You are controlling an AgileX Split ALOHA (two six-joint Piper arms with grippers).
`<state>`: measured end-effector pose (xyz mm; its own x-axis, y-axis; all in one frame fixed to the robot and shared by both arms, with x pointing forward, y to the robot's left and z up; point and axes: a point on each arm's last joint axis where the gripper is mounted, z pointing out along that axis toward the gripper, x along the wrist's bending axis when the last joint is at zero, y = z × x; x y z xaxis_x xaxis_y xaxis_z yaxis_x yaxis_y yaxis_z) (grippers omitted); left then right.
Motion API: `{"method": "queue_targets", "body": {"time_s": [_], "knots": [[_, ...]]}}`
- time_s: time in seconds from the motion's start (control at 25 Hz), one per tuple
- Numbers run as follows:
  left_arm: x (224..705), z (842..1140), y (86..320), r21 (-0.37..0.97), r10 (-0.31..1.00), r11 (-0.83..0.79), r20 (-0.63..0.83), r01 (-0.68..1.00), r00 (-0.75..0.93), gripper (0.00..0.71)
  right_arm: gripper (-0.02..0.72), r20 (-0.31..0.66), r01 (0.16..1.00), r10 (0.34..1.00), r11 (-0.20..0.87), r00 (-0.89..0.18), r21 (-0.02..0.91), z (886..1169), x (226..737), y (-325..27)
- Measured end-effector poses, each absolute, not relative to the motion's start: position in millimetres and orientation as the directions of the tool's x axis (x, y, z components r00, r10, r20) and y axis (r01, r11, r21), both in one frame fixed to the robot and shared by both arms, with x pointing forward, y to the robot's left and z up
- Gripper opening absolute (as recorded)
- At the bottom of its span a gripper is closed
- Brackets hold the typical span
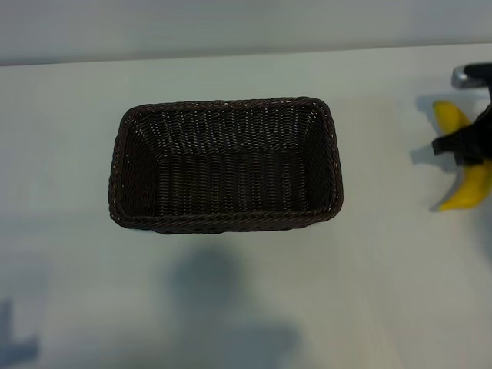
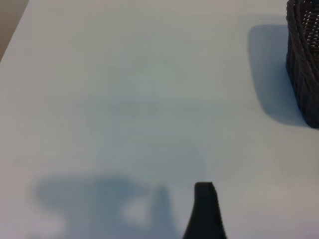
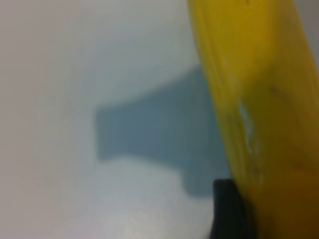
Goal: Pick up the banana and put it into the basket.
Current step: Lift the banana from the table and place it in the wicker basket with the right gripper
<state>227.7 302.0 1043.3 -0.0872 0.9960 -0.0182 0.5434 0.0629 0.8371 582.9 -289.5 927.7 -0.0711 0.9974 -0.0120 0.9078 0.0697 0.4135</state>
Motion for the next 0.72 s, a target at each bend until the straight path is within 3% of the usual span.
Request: {"method": "queue_targets", "body": {"time_s": [0.2, 0.72], "knots": [[227.7, 1043.3, 302.0, 0.837, 0.996, 0.063, -0.018, 0.543, -0.087, 0.579, 0.426, -0.02, 0.84, 0.989, 0.134, -0.145, 0.525, 969.1, 578.0, -264.7], [227.7, 1043.3, 302.0, 0.837, 0.996, 0.064, -0.019, 0.543, -0.088, 0.579, 0.426, -0.018, 0.735, 0.93, 0.302, -0.367, 0.607, 988.0, 560.5, -186.0]]}}
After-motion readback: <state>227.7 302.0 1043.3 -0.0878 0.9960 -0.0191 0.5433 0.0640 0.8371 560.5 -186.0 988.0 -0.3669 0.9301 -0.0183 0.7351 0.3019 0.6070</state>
